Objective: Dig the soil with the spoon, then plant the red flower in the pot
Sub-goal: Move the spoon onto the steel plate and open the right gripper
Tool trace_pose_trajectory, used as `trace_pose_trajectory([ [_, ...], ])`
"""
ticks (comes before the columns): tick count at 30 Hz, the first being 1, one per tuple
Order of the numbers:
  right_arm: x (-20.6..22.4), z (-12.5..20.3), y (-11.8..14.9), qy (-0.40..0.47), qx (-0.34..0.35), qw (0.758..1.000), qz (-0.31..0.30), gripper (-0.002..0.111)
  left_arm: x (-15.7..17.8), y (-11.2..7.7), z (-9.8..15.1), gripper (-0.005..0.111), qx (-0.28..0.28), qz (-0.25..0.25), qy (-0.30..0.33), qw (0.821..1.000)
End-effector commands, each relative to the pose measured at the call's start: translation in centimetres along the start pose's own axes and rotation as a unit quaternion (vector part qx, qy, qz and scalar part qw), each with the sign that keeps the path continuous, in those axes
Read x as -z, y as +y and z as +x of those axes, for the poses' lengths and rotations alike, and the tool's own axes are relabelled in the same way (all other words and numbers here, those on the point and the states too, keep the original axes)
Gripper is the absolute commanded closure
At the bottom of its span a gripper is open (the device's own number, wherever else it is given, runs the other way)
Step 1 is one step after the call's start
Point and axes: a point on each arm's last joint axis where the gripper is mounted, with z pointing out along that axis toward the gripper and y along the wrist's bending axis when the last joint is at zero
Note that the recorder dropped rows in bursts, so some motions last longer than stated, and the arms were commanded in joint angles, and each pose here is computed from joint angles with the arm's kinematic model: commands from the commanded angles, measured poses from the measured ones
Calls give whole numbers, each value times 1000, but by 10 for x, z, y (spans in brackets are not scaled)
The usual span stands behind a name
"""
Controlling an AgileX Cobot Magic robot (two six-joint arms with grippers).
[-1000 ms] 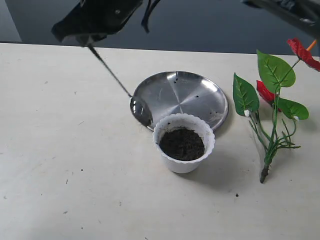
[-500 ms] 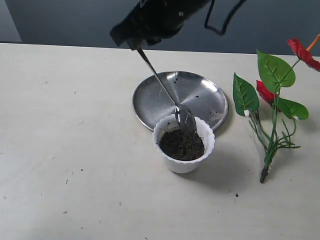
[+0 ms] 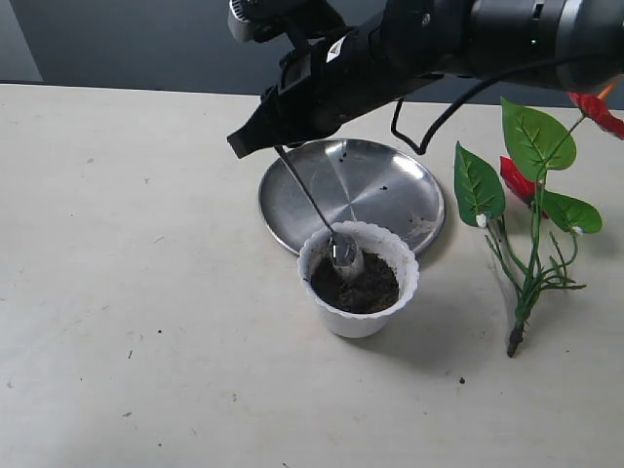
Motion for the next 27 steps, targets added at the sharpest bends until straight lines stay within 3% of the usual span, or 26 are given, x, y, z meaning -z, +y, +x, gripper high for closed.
trace_pose_trajectory([
  [1,14,-1,1,15,10,1000,-7,109,0,0,-2,106,2,3,-8,1000],
  [5,18,4,4,45,10,999,-24,109,0,0,-2,106,2,3,-8,1000],
  [15,0,5,-2,23,13,1000,-1,109,0,0,-2,106,2,3,-8,1000],
  [22,45,-16,-2,-32,31,999,18,109,0,0,-2,106,2,3,-8,1000],
  [27,69,-28,-16,-81,69,992,72,109,0,0,-2,106,3,3,-8,1000],
])
